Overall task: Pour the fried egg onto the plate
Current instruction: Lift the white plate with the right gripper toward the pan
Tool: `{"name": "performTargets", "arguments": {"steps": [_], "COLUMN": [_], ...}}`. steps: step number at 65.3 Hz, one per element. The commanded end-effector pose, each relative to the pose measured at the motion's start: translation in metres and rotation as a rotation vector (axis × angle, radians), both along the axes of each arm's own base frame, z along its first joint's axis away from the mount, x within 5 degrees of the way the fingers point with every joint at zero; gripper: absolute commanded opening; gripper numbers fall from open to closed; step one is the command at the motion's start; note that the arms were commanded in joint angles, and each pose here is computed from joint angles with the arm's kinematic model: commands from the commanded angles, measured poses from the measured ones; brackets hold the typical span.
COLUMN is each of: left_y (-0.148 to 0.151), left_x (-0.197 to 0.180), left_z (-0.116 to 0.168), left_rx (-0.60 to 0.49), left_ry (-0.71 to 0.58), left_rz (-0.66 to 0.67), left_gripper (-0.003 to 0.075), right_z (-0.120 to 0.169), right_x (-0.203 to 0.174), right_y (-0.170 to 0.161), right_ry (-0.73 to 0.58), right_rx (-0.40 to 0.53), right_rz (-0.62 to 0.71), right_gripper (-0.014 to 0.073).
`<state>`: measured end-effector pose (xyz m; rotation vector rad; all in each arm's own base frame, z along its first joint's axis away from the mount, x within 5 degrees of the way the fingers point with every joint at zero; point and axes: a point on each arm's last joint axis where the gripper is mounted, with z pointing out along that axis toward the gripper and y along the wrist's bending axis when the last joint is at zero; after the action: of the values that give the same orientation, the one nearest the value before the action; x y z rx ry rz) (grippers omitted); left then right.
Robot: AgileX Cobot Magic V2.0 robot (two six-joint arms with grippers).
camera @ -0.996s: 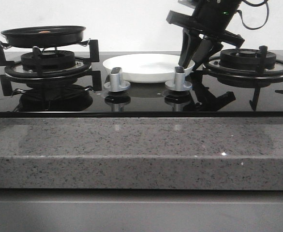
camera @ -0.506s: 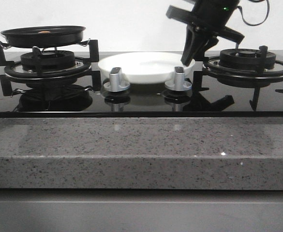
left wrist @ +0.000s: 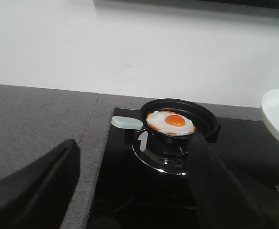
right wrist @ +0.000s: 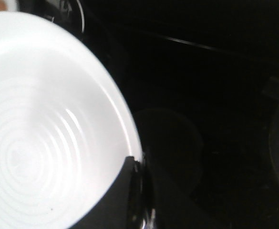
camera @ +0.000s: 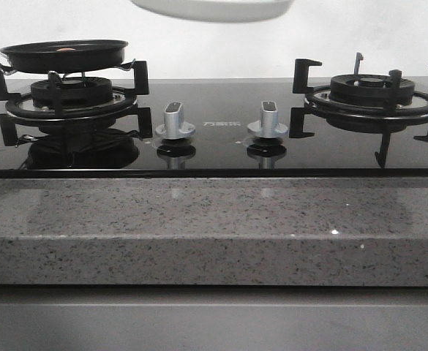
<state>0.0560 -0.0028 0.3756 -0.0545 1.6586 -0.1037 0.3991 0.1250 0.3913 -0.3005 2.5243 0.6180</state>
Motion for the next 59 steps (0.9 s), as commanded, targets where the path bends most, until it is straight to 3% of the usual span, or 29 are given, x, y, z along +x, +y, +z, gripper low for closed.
{"name": "performTargets", "arguments": {"steps": [1,13,34,59], "left_y": [0.0,0.0,0.0,0.0], "left_x": [0.001,0.001,0.001,0.001], "left_z": [0.016,0.016,0.016,0.016], "left_rx": [-0.005,-0.005,-0.005,-0.005], "left_ry": [-0.097,-0.097,-0.097,-0.097], "left_rz": [0.002,0.002,0.002,0.002], "left_gripper": [0.0483,0.0483,0.0483,0.0483], "right_z": [0.028,0.014,-0.033,-0.039], "right_x": [-0.036,-0.063,-0.058,-0.058], "right_y": [0.005,0.016,0.014,0.014], "right_ry": [-0.046,-0.041,-0.002,0.029], "right_rx": [-0.012,-0.017,-0.061,-0.074], "right_rz": [0.039,0.057,0.009,0.017], "right_gripper": [-0.005,-0.005,-0.005,-0.005]}}
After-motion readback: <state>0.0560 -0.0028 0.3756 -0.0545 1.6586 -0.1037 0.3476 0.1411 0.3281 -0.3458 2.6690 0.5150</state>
